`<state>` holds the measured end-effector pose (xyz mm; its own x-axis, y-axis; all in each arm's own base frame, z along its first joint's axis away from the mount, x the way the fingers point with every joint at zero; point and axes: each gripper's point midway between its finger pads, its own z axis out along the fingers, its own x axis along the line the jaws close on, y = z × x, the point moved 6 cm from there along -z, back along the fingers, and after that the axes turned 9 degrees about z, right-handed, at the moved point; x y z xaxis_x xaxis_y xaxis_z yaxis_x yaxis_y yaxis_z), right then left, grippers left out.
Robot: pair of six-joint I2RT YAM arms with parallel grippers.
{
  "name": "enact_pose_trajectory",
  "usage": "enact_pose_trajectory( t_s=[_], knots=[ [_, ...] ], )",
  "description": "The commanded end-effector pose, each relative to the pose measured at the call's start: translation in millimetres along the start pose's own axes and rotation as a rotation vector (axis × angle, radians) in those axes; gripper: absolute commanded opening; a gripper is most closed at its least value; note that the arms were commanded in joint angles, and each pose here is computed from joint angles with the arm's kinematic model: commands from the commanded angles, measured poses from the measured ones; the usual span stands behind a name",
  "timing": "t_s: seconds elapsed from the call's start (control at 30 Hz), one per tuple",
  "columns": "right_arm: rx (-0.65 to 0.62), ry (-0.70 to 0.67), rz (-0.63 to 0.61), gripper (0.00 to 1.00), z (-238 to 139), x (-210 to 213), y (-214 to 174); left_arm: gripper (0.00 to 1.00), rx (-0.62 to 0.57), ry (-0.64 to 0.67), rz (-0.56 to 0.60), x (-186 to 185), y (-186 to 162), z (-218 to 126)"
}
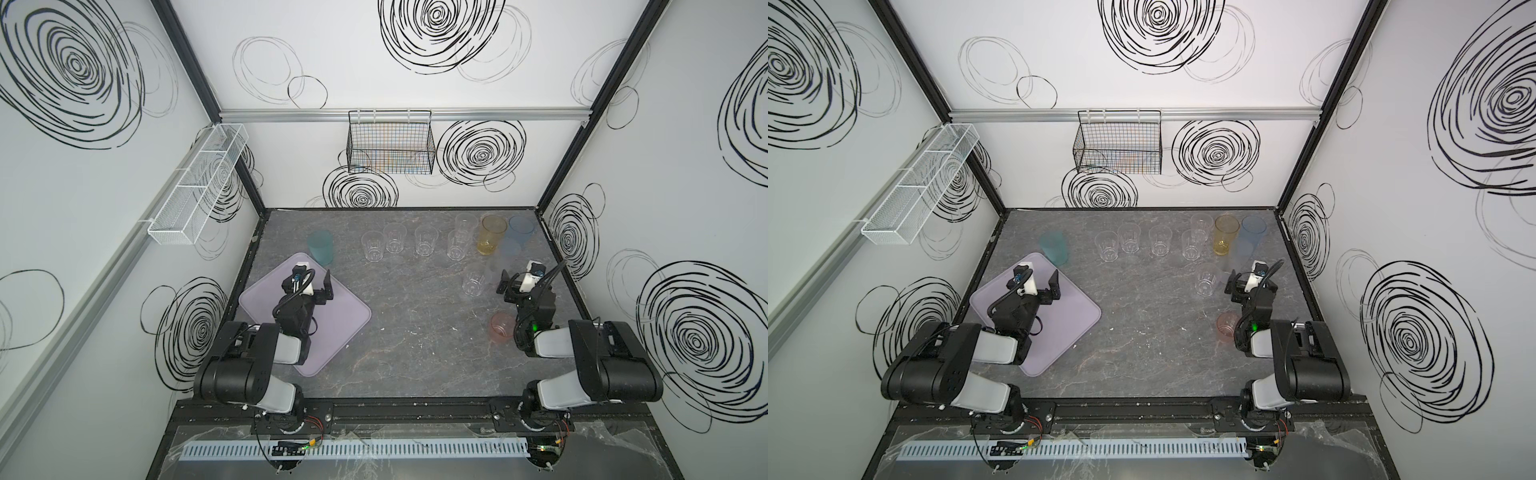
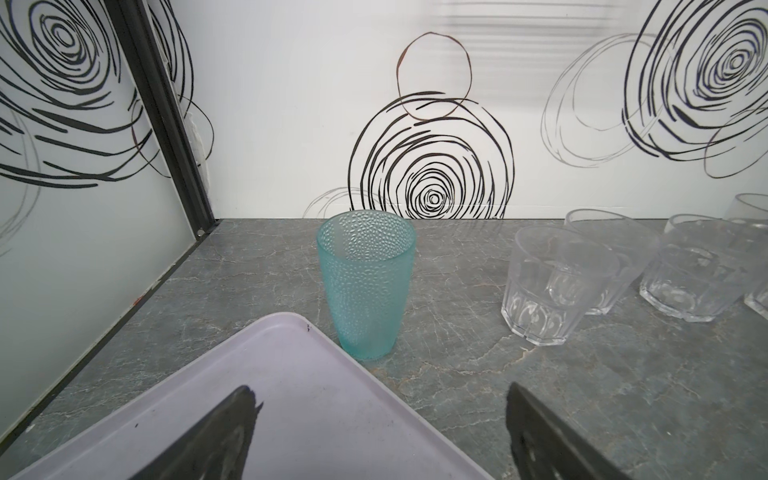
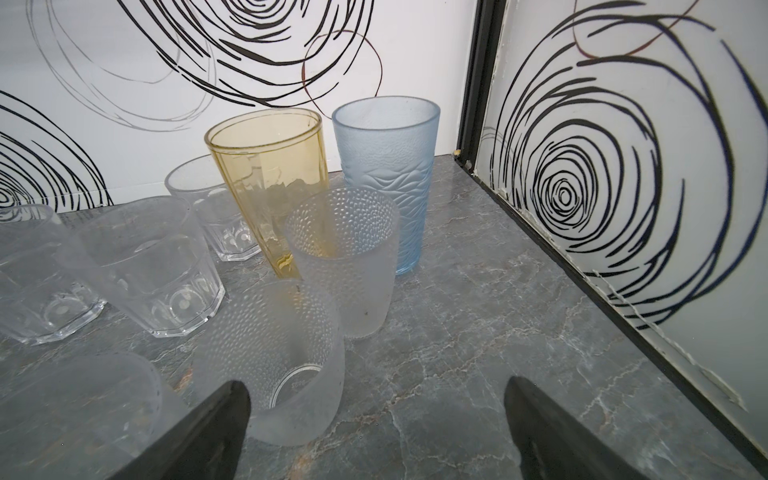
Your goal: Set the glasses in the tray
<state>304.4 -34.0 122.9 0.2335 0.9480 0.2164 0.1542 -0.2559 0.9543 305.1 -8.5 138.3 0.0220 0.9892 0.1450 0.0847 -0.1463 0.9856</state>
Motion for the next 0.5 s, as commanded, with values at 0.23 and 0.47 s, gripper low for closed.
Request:
enact_pose_trajectory(
  t_s=[0.23,0.47],
  knots=[
    [-0.066,-0.085,-0.067,1.00,-1.7,23.7,41.5,0.96,-0.174,0.171,0.108,-13.2,40.5,-36.9],
    [-0.018,-0.185,0.015,1.00,-7.6,59.4,87.1,0.96,-0.180,0.165,0.096,-33.8,81.6,-50.7]
  ],
)
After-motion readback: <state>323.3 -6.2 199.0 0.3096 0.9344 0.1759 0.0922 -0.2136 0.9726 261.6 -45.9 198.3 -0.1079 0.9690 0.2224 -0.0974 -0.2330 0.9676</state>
